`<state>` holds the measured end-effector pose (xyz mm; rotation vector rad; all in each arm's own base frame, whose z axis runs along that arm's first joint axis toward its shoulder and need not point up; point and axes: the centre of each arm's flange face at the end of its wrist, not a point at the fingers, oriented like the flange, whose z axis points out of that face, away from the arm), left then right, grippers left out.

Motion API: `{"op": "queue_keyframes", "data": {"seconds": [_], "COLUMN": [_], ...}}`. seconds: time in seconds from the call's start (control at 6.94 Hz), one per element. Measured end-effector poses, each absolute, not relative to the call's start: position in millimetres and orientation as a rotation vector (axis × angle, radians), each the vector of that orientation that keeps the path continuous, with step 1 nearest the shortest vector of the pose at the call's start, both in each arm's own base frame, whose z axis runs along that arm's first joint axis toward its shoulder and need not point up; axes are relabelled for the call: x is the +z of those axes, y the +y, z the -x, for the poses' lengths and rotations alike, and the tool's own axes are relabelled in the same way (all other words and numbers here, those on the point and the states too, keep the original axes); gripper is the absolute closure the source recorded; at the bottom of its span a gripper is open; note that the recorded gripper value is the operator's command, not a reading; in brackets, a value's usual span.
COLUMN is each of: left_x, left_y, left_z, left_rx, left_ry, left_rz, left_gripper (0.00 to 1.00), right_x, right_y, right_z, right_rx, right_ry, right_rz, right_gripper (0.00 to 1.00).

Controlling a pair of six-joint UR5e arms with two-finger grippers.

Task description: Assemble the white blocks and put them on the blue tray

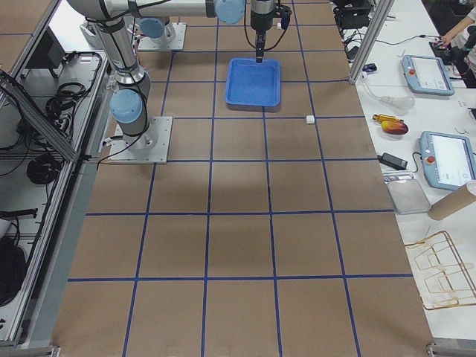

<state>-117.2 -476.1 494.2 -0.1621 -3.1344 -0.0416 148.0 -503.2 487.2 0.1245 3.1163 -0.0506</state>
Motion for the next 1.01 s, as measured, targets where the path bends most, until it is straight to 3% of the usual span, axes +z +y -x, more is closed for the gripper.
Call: {"op": "queue_keyframes", "data": {"seconds": [1.01], "left_x": [484.4], "left_y": [-482.4], "left_z": [116.2], "left_rx": [-0.061], "left_ry": [-3.128], "left_rz": [0.152], "left_gripper": [0.0], "right_x": [487.3], "right_y": [-503.7], "right_z": [-147.4], "right_rx": [-0.054], "right_ry": [3.124], "right_rz": [-0.073], "right_gripper": [0.0]}}
